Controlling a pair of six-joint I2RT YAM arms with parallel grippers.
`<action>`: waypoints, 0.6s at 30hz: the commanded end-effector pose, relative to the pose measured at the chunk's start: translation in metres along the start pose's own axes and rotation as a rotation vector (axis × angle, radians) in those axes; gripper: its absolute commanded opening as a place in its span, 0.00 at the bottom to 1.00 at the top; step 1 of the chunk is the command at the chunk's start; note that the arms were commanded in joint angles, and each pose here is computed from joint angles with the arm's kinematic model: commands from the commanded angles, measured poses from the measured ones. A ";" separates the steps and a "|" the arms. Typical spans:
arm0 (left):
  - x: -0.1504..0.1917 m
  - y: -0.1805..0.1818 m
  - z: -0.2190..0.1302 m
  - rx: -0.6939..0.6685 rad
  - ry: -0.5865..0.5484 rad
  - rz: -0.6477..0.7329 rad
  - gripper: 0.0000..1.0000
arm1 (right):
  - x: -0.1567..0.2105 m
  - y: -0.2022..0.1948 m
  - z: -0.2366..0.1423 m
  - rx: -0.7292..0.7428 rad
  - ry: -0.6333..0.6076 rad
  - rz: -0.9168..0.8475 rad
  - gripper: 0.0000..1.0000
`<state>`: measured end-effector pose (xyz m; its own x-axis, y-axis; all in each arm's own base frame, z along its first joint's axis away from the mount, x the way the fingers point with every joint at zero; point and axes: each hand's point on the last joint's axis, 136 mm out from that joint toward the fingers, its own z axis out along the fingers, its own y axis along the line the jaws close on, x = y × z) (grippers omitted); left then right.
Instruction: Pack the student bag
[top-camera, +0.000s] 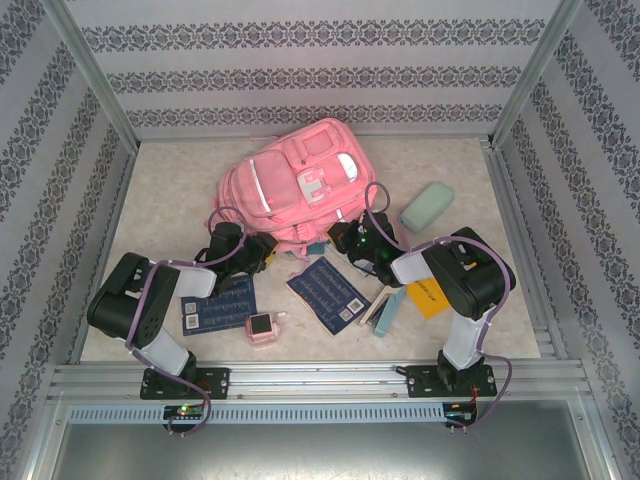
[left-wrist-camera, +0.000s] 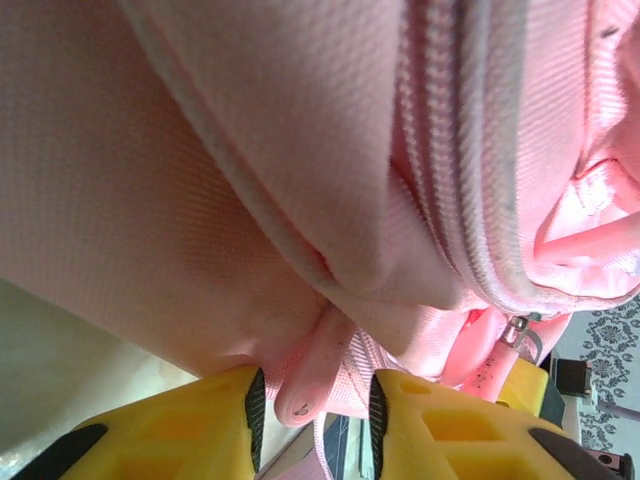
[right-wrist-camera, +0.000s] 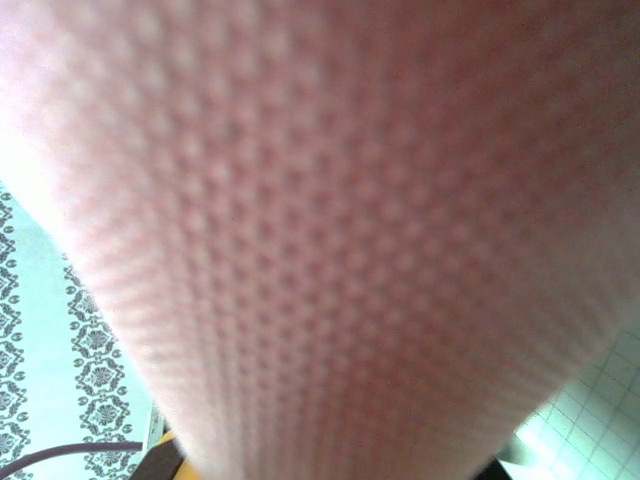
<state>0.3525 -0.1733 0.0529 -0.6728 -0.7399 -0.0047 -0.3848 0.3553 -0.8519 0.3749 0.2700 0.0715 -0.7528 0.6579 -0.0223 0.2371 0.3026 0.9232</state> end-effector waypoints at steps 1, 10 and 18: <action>0.004 0.005 0.004 -0.001 0.024 -0.009 0.32 | 0.001 0.038 0.000 -0.116 0.028 -0.026 0.00; -0.005 0.004 0.017 -0.021 0.010 0.019 0.27 | 0.005 0.040 0.001 -0.126 0.043 -0.021 0.00; -0.009 -0.003 0.003 -0.049 -0.025 0.086 0.05 | 0.000 0.034 -0.004 -0.108 0.032 -0.033 0.00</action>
<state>0.3611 -0.1775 0.0517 -0.6950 -0.7180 -0.0379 -0.3610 0.3941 -0.8452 0.3749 0.2699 0.0715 -0.7504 0.6609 -0.0089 0.2472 0.2932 0.9235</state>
